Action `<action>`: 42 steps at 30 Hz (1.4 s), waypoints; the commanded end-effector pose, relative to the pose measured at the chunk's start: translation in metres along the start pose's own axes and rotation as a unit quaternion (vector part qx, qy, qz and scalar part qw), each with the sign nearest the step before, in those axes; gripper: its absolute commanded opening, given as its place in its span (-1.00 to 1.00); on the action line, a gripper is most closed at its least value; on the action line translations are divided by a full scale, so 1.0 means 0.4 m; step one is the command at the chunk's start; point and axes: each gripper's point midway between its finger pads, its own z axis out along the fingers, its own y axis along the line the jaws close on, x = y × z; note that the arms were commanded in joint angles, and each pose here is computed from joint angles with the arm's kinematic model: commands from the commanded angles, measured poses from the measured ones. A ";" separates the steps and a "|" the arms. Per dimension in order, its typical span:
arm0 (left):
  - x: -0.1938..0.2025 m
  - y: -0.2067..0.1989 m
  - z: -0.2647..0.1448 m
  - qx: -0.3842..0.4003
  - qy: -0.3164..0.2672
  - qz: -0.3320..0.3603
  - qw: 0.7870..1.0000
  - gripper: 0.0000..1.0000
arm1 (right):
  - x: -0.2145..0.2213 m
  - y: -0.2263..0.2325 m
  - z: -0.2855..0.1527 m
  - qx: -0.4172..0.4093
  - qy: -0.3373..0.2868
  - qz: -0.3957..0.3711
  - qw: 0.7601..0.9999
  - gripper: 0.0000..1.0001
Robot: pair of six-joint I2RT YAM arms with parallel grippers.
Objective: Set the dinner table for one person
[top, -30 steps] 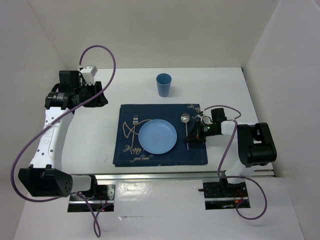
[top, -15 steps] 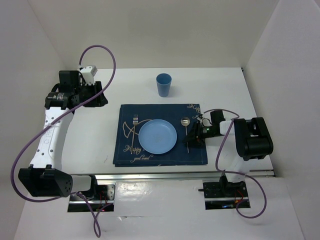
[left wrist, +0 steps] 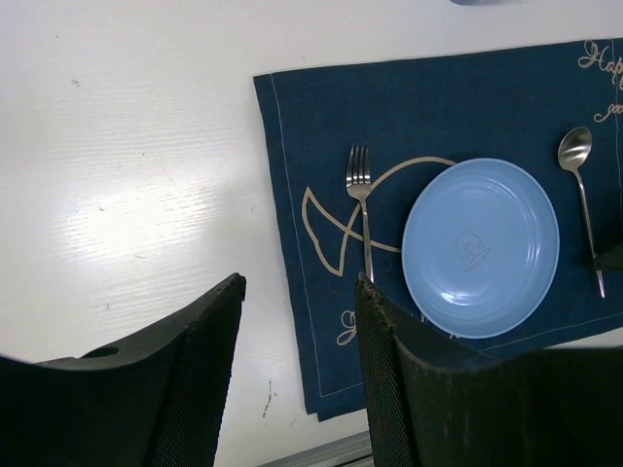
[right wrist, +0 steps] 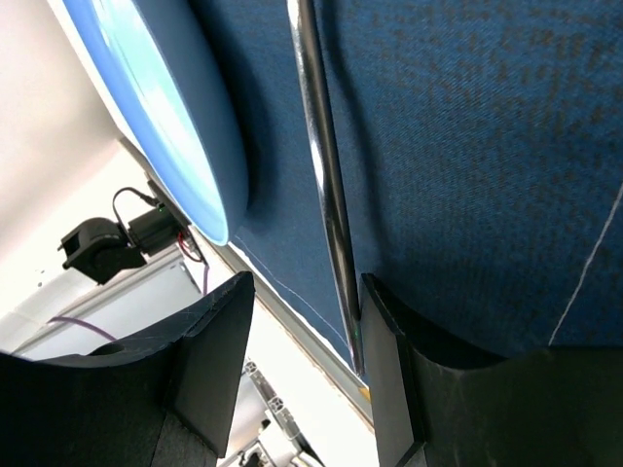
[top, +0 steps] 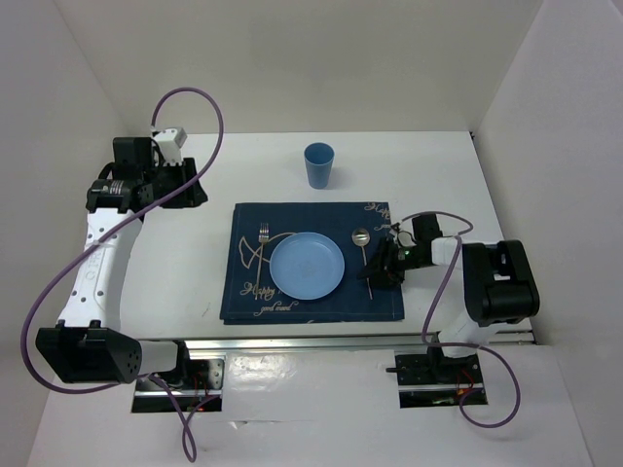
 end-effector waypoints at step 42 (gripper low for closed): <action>-0.009 -0.002 -0.017 0.003 -0.016 0.009 1.000 0.14 | -0.138 0.169 -0.120 0.281 -0.180 -0.120 0.935 -0.22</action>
